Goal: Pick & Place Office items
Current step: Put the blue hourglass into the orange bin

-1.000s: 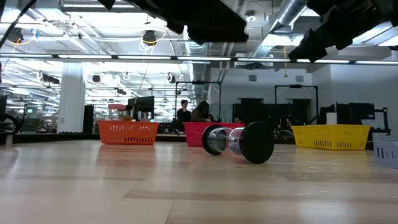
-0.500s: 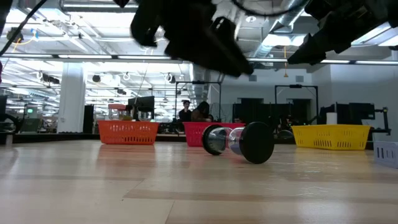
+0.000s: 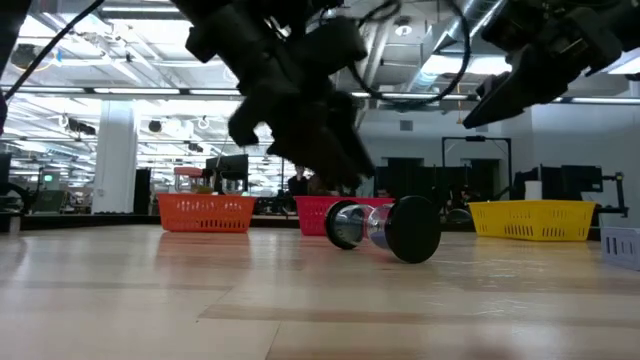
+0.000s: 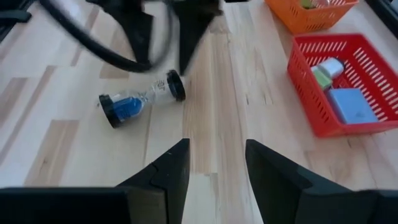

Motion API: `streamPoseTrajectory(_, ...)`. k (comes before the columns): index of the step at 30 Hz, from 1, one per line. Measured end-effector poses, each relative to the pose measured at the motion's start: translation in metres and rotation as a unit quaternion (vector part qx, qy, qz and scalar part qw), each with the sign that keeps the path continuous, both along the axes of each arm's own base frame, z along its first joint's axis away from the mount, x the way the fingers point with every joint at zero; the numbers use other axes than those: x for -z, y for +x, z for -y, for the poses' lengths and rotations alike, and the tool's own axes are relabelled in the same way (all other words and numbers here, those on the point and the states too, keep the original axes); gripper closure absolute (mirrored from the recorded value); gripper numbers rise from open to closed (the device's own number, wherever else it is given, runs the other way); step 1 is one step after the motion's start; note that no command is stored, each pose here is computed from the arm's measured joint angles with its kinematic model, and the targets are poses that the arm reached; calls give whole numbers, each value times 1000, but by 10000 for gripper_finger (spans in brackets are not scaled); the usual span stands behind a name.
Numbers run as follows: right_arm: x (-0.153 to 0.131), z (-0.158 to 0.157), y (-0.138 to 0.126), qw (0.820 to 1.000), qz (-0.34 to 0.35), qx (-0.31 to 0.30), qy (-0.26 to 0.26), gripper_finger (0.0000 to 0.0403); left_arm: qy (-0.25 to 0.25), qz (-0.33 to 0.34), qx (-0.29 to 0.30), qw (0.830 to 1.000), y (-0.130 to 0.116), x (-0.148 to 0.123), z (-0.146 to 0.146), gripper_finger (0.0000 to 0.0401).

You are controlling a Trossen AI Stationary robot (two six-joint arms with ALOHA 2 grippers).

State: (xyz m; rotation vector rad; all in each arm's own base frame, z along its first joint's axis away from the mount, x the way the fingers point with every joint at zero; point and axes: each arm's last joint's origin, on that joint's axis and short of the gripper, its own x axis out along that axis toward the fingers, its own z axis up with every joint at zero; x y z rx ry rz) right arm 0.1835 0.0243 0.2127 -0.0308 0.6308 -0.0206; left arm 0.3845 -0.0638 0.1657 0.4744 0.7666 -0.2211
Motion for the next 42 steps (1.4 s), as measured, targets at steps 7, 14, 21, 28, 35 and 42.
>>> streamPoseTrajectory(7, 1, 0, 1, 1000, -4, 0, -2, 249, 20, 49, 97, 994, 1, -7, 26, 146)
streamPoseTrajectory(14, 1, 2, 1, 1000, -1, -2, -13, 248, 11, 56, 125, 991, 18, -11, 38, 146)
streamPoseTrajectory(21, 1, 10, 2, 1000, -1, 21, -9, 248, 7, 13, 139, 990, 25, -26, 40, 146)
streamPoseTrajectory(28, 0, 17, 3, 998, 1, 54, 10, 250, 10, -21, 133, 991, 28, -6, 36, 146)
streamPoseTrajectory(35, 8, 7, 15, 997, -1, 34, 73, 246, 55, 5, 78, 995, 19, -31, 40, 146)
streamPoseTrajectory(42, 30, -7, 42, 990, 0, 53, 134, 246, 6, 23, 37, 999, -11, -88, 37, 146)
